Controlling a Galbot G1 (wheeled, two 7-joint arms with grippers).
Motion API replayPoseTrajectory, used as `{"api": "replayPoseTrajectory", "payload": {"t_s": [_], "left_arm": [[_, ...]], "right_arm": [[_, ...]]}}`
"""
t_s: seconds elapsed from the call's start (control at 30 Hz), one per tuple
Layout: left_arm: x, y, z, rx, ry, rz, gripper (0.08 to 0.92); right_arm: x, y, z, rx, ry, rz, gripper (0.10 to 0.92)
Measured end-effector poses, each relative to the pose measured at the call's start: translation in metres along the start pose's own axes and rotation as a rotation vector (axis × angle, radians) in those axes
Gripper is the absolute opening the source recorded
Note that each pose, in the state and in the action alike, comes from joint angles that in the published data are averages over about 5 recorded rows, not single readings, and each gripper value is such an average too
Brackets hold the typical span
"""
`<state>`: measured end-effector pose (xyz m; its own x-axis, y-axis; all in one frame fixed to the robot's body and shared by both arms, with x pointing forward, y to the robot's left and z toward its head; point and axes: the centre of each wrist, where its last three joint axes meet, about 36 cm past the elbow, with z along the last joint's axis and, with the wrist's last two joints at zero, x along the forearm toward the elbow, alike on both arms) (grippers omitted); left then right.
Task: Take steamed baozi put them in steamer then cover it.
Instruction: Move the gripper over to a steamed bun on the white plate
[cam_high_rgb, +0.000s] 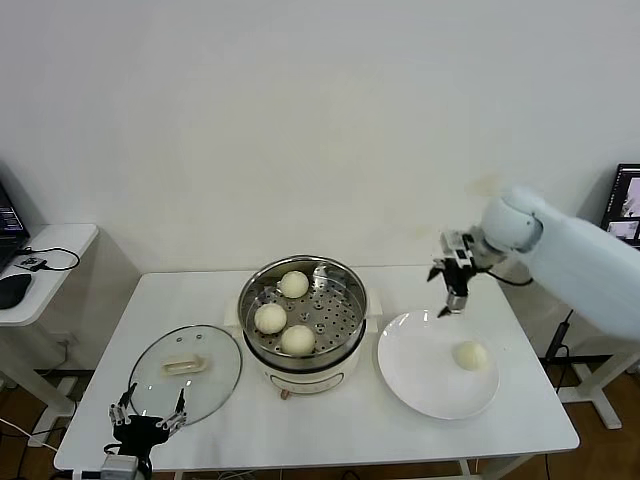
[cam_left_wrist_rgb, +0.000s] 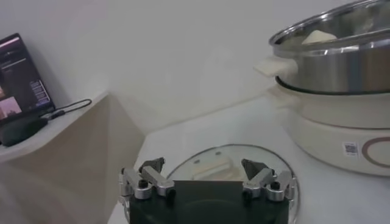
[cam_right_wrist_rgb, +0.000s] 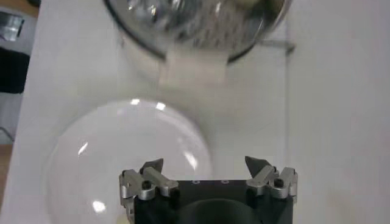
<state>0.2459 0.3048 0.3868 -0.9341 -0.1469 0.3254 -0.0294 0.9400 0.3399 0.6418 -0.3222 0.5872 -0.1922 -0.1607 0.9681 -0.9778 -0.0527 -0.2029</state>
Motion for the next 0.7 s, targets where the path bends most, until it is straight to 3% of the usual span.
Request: {"api": "replayPoseTrajectory", "payload": {"t_s": [0.7], "left_arm": [[-0.009,-0.001,0.011,-0.007,0.029,0.013,0.823]], "right_arm": [[-0.093,0.035,0.043,-0.018,0.159,-0.109,0.823]]}}
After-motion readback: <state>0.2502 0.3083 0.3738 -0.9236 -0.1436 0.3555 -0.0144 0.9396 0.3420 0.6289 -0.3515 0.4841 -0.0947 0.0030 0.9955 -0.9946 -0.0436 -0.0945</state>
